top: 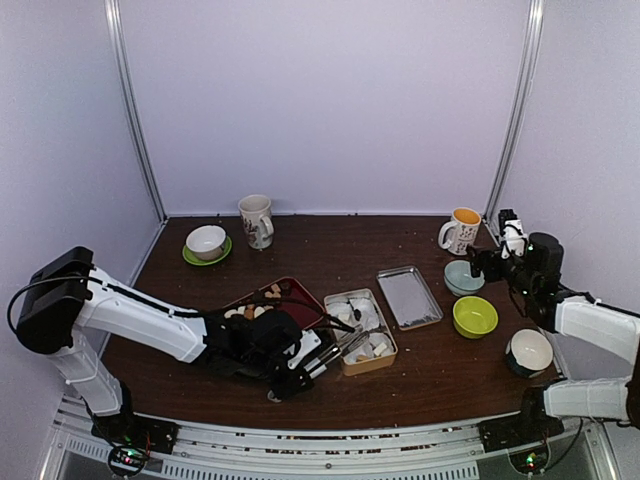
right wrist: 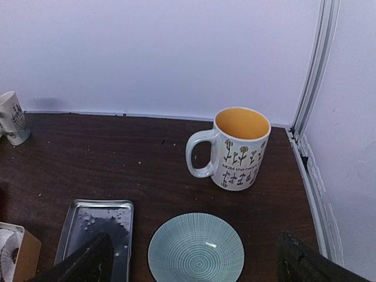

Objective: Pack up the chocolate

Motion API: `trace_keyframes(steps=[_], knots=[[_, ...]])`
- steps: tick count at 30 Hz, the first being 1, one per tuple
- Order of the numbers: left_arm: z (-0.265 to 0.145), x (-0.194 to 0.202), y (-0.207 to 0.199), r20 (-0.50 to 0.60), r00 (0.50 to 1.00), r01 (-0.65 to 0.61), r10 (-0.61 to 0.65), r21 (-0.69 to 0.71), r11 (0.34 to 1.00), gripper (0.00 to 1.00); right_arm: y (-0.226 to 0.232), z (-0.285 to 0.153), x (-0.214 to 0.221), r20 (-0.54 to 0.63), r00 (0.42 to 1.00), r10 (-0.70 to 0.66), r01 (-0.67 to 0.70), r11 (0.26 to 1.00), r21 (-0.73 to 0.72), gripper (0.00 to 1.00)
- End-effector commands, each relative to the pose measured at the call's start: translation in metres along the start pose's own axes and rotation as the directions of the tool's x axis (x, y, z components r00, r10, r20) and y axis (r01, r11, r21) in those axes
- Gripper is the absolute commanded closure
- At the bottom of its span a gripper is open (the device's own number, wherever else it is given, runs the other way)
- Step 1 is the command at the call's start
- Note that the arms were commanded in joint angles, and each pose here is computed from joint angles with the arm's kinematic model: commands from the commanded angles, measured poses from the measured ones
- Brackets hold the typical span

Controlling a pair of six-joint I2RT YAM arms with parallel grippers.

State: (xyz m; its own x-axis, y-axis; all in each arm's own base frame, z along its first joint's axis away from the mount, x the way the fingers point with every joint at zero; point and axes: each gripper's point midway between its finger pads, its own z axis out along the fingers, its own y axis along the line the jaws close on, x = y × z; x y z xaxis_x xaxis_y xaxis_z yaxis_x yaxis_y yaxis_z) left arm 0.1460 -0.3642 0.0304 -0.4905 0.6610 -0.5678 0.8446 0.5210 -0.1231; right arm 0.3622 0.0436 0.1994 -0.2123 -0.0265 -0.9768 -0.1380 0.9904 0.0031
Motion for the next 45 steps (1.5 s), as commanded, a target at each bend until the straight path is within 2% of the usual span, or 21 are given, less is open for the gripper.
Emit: trace_keyframes(steps=[1,6,10,12,16,18,21,26,36,41,45], knots=[[-0.01,-0.018,0.002,0.074,0.997,-0.005,0.006,-0.016,1.0,0.72,0.016,-0.007,0.024,-0.225,0.973,0.057,-0.067,0.997,-0.035,0.05],[-0.024,-0.03,0.007,0.115,0.993,-0.008,0.014,-0.052,0.999,0.73,0.064,-0.016,0.035,-0.359,0.933,-0.001,-0.053,0.989,-0.139,0.08],[-0.038,-0.036,0.017,0.145,0.989,0.002,0.014,-0.111,0.994,0.73,0.09,-0.025,0.06,-0.509,0.855,-0.102,-0.003,0.98,-0.201,0.09],[-0.046,-0.041,0.021,0.158,0.987,0.007,0.013,-0.13,0.992,0.73,0.094,-0.024,0.067,-0.578,0.812,-0.085,-0.028,0.983,-0.183,0.1],[-0.059,-0.047,0.038,0.173,0.985,0.046,-0.018,-0.162,0.986,0.73,0.101,-0.016,0.081,-0.695,0.718,-0.037,-0.087,0.986,-0.142,0.24],[-0.066,-0.048,0.05,0.184,0.982,0.08,-0.047,-0.177,0.981,0.74,0.107,-0.009,0.089,-0.739,0.673,-0.031,-0.11,0.984,-0.142,0.34],[-0.077,-0.049,0.071,0.208,0.972,0.147,-0.107,-0.184,0.972,0.74,0.113,0.002,0.096,-0.771,0.636,-0.019,-0.127,0.983,-0.129,0.37],[-0.083,-0.042,0.105,0.204,0.952,0.263,-0.227,-0.171,0.949,0.74,0.105,0.023,0.1,-0.779,0.627,0.008,-0.085,0.995,-0.058,0.36],[-0.066,-0.021,0.148,0.025,0.943,0.329,-0.332,-0.229,0.916,0.73,0.092,0.057,0.114,-0.795,0.606,0.031,-0.015,1.0,0.027,0.39],[-0.06,-0.017,0.155,-0.028,0.94,0.324,-0.341,-0.245,0.914,0.65,0.093,0.068,0.129,-0.825,0.564,0.032,-0.022,0.999,0.023,0.46],[-0.064,-0.021,0.159,-0.029,0.944,0.311,-0.33,-0.266,0.913,0.54,0.089,0.074,0.137,-0.835,0.548,0.037,-0.003,0.999,0.042,0.49]])
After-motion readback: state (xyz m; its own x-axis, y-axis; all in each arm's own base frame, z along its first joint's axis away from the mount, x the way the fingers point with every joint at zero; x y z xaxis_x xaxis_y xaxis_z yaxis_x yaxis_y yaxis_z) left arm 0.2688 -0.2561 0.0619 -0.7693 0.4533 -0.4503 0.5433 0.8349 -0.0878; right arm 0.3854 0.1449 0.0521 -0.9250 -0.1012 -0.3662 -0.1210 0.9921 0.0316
